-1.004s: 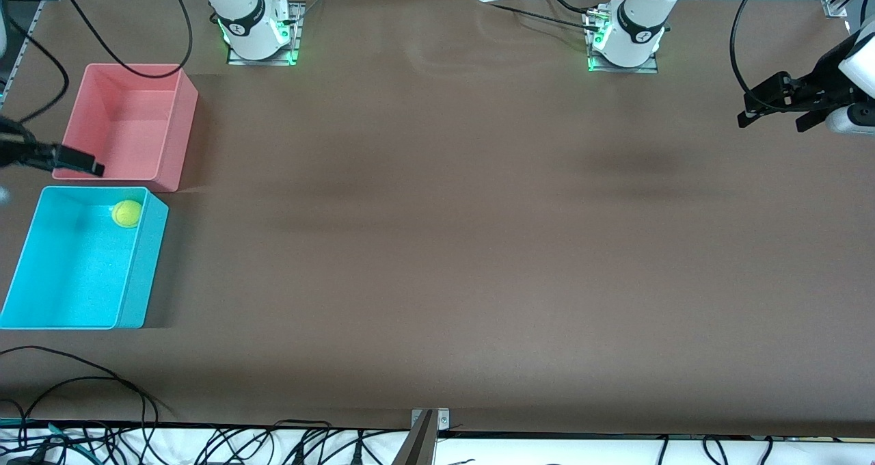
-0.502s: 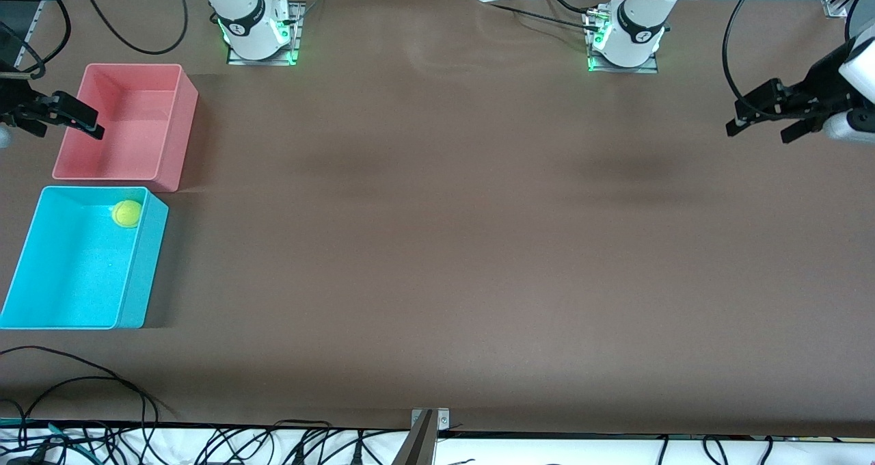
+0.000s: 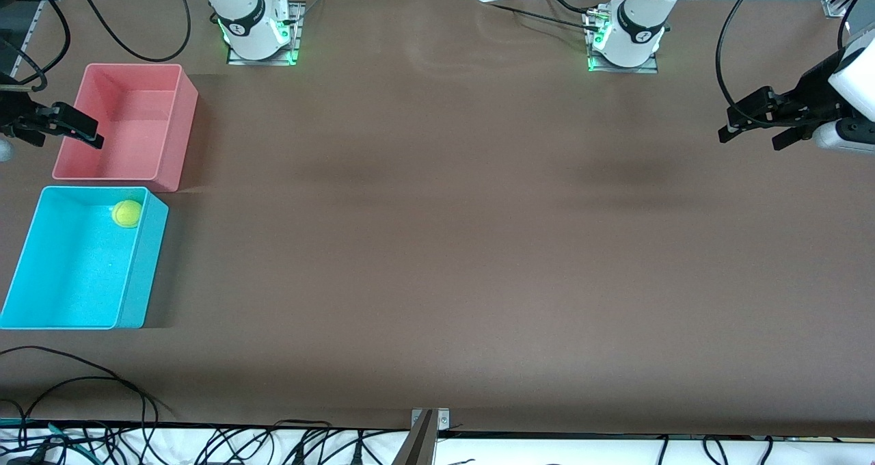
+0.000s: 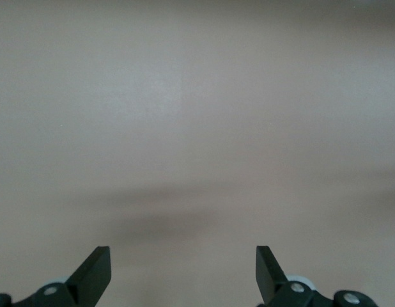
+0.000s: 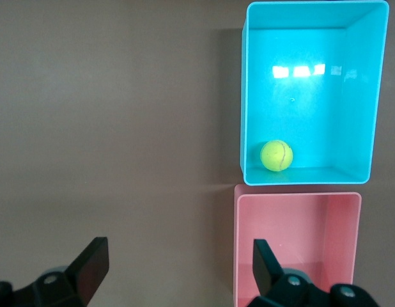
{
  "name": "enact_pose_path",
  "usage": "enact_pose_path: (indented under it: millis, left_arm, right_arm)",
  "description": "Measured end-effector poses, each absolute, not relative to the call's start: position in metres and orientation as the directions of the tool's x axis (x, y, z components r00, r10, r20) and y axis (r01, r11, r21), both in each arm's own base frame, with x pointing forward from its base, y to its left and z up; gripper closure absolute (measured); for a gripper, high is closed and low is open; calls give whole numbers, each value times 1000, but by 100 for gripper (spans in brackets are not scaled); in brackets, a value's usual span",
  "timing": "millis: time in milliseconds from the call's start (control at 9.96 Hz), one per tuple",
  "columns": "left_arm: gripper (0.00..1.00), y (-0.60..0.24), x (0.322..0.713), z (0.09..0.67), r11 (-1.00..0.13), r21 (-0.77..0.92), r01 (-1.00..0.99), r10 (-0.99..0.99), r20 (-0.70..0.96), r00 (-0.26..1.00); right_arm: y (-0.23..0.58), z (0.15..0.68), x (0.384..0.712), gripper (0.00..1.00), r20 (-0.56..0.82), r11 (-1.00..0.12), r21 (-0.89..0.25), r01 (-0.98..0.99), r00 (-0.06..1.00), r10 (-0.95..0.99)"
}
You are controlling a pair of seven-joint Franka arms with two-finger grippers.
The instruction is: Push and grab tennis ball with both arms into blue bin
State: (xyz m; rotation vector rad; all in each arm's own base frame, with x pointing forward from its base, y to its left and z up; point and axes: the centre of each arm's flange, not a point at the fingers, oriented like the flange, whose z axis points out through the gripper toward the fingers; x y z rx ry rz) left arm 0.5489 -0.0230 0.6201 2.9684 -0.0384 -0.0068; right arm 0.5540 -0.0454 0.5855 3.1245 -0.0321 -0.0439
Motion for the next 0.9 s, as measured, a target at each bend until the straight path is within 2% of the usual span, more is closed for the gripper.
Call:
enact_pose_path:
  millis: [401,903]
  left_arm:
    - [0,-41,546,623,-995,53,-82,-83,-7,997]
    - [0,-22,541,629,-998,-12,-60,-60,-49,997]
  right_arm:
    - [-46,587,546,0,-59,-1000,13,-13,998,-14]
    - [-47,589,537,0,-57,-1000,10,-14,998,-15]
